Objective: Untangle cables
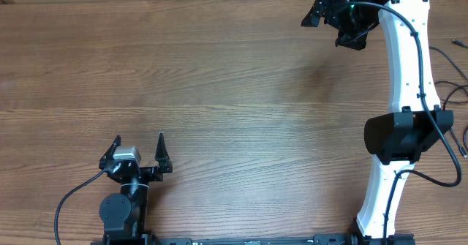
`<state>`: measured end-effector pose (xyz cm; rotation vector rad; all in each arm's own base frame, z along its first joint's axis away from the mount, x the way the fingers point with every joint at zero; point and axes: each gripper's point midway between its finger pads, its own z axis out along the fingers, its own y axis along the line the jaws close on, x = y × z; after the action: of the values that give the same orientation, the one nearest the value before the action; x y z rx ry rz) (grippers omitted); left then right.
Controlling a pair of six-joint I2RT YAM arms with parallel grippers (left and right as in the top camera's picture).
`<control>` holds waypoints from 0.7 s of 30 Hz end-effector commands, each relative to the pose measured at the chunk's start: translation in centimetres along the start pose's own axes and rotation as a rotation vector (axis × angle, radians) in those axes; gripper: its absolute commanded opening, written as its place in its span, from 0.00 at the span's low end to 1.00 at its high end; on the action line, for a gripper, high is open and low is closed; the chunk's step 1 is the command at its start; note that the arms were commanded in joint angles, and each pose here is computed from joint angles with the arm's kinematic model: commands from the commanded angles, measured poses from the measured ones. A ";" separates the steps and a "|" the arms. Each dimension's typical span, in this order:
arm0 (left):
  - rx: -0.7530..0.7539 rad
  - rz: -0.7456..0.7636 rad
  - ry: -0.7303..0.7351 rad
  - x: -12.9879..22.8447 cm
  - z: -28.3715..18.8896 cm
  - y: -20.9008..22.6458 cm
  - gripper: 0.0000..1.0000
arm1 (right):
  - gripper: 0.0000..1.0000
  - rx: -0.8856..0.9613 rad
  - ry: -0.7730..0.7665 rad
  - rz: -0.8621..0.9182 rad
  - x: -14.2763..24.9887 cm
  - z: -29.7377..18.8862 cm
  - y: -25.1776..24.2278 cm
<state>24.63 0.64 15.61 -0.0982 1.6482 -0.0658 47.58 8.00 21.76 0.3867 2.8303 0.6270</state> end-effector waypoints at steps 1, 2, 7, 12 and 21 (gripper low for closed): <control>-0.017 0.018 -0.004 0.0 0.0 0.3 1.00 | 1.00 0.054 -0.098 -0.042 -1.1 -2.2 -0.3; -0.016 0.018 -0.004 0.0 0.0 0.3 1.00 | 1.00 0.055 -0.124 -0.051 -1.7 -2.3 -0.2; -0.016 0.018 -0.004 0.0 0.0 0.3 1.00 | 1.00 0.144 -0.291 -0.118 -4.8 -2.5 0.6; -0.016 0.018 -0.004 0.0 0.0 0.3 1.00 | 1.00 0.231 -0.359 -0.329 -4.1 -1.2 5.2; -0.016 0.018 -0.004 0.0 0.0 0.3 1.00 | 1.00 0.133 -0.303 -0.284 -1.6 -1.0 7.4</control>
<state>24.63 0.70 15.61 -0.1008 1.6480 -0.0630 51.51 14.19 22.92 0.0015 2.6218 0.2257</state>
